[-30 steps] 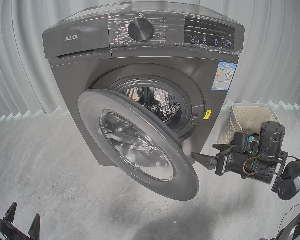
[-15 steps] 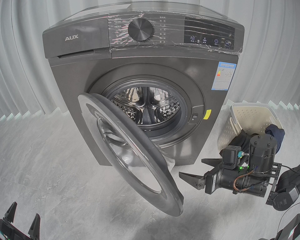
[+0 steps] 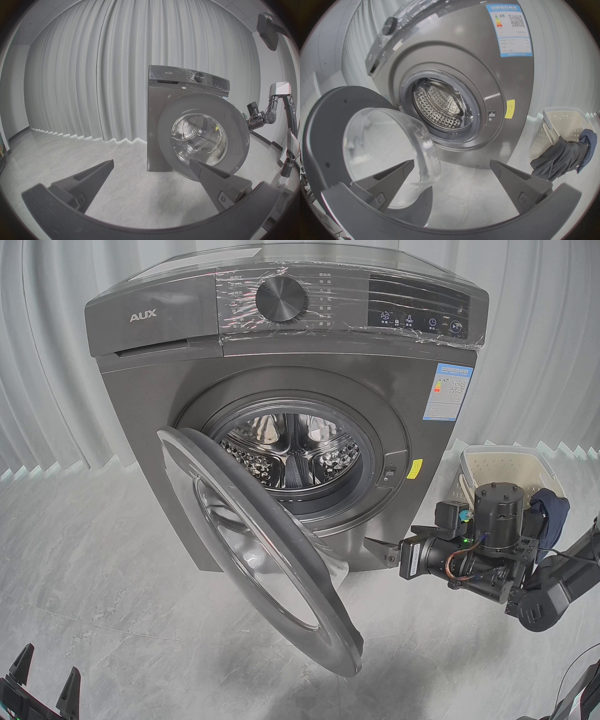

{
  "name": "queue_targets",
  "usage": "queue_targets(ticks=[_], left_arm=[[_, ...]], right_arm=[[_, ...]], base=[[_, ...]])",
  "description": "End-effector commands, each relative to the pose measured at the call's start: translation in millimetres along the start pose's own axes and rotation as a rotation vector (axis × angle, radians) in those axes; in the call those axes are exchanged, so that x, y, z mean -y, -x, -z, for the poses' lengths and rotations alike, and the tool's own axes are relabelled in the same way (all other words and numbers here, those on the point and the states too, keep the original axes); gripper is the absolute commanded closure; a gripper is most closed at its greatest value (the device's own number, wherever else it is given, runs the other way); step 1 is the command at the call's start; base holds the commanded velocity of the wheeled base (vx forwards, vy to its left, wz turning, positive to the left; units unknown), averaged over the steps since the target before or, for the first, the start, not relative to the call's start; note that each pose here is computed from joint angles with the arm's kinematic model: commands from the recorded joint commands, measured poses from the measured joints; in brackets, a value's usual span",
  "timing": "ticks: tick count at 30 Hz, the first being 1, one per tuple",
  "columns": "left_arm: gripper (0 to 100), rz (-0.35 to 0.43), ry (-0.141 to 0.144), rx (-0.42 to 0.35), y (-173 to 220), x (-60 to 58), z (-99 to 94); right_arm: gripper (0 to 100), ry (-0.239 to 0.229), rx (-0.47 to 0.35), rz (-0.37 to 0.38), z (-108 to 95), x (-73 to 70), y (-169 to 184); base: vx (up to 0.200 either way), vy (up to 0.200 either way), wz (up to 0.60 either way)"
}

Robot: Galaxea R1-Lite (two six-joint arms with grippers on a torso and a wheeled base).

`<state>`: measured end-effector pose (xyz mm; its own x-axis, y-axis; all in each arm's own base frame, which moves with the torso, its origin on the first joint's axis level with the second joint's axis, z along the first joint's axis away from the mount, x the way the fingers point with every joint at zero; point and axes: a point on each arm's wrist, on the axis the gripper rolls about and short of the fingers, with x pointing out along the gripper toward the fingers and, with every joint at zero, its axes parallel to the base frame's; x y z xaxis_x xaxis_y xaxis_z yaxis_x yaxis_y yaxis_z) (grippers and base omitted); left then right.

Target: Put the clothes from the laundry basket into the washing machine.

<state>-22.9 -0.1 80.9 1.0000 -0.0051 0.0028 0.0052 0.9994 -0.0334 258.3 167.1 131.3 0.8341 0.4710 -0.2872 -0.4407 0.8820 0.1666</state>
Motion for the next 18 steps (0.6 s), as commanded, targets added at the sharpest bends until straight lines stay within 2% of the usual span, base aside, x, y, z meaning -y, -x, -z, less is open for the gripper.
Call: queue_targets(ticks=[1,6,8,10,13,18], left_arm=[[0,0.001,0.0,-0.001,0,-0.2,4.8],[0,-0.001,0.0,-0.001,0,-0.2,4.8],[0,0.001,0.0,-0.001,0,-0.2,4.8],[0,-0.001,0.0,-0.001,0,-0.2,4.8],[0,-0.001,0.0,-0.001,0,-0.2,4.8],[0,0.001,0.0,-0.001,0,-0.2,4.8]], right_arm=[[0,0.003,-0.058,0.046,17,6.8,-29],[0,0.014,-0.098,0.035,30,0.7,-43],[0,0.021,-0.117,0.005,37,-11.0,-46],[0,0.028,-0.133,-0.007,43,-16.4,-48],[0,0.036,-0.116,-0.033,46,-23.9,-47],[0,0.035,-0.1,-0.039,45,-24.4,-45]], base=[[0.0,0.0,0.0],[0.0,0.0,0.0],[0.0,0.0,0.0],[0.0,0.0,0.0],[0.0,0.0,0.0],[0.0,0.0,0.0]])
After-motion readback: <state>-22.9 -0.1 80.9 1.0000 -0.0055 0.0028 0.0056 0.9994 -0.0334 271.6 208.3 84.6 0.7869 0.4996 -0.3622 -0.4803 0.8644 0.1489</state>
